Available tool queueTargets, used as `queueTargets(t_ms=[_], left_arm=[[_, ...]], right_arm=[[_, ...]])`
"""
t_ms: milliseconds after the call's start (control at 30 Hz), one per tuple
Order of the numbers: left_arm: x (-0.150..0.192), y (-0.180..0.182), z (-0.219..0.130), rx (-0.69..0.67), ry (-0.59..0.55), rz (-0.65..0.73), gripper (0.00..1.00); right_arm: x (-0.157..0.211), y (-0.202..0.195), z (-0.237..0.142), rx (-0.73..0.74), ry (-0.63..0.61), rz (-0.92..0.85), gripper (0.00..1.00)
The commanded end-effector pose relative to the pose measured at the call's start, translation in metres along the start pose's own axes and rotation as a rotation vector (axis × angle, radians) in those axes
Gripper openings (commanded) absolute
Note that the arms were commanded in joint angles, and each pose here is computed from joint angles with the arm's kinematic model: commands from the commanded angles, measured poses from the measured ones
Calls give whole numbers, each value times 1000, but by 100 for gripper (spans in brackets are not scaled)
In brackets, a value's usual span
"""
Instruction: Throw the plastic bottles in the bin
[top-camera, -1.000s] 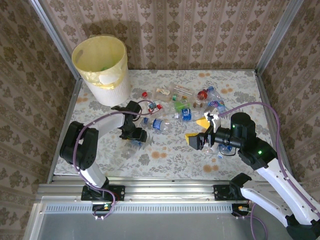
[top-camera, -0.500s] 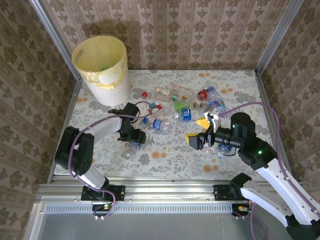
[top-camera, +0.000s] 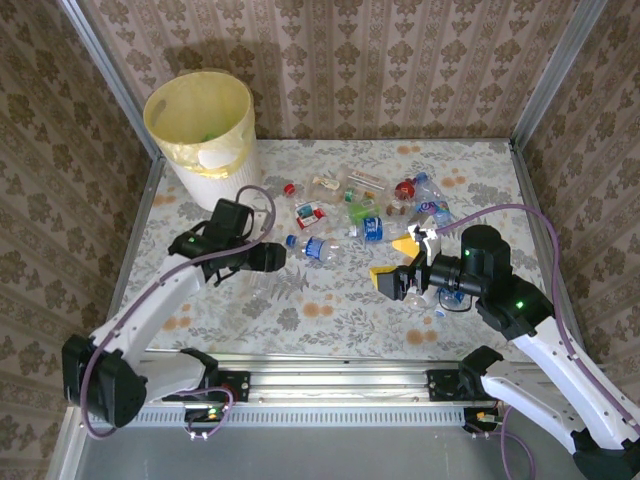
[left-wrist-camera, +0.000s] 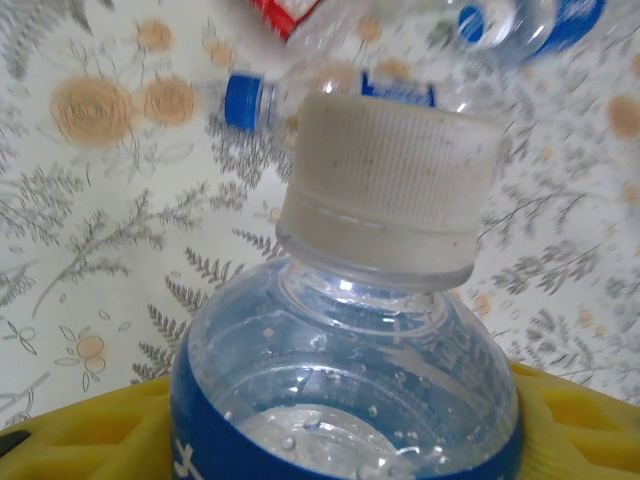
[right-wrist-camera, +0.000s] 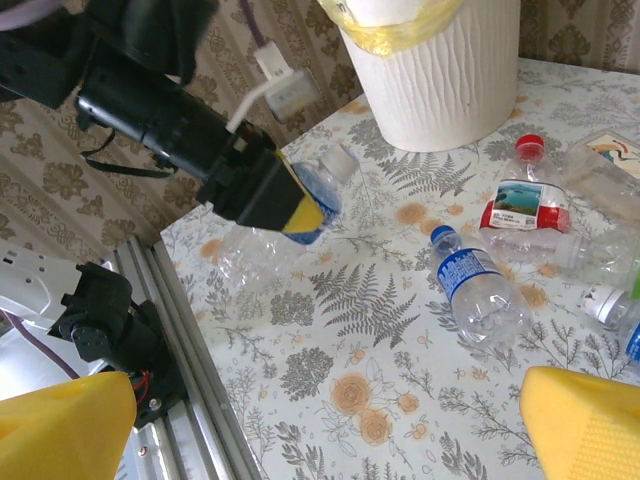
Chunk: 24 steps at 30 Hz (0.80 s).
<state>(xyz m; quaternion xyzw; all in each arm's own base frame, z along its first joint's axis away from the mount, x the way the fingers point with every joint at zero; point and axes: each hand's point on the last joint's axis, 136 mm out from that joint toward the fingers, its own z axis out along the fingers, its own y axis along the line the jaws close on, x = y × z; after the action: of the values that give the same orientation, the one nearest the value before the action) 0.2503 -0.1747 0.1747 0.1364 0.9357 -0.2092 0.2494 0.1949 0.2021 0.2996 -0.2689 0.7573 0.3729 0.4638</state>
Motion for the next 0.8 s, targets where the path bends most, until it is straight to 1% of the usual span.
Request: queueTargets(t_ms=[0,167,200,267,433,567,667,767], left_arm=[[-39,-16,-34,59,-182,-3,47],[-68,-33,-68,130,-357,34,48],[-76,-27,-75,116,-397,25,48],[-89,-27,-89,120,-463,31,48],[-123,-34,-126,142,-635,75,48],[-150,-32,-156,117,-783,114,47],[-171,-31,-184,109,-902,140,47],[-189,-36,-220,94,-1047,211,47]], right_arm=[[-4,4,-1,-12,-18,-13,100],[-4,4,-1,-8,-16,-13,100],[-4,4,-1,-9,-16,-12,100],[-4,4,-1,-8,-16,-12,100],[-4,3,-1,-5,-17,-13,100],[-4,2,0,-4,-20,-13,100],[-3,1,0,1,-19,-14,100],[-3,0,1,4,-18,-16,100]])
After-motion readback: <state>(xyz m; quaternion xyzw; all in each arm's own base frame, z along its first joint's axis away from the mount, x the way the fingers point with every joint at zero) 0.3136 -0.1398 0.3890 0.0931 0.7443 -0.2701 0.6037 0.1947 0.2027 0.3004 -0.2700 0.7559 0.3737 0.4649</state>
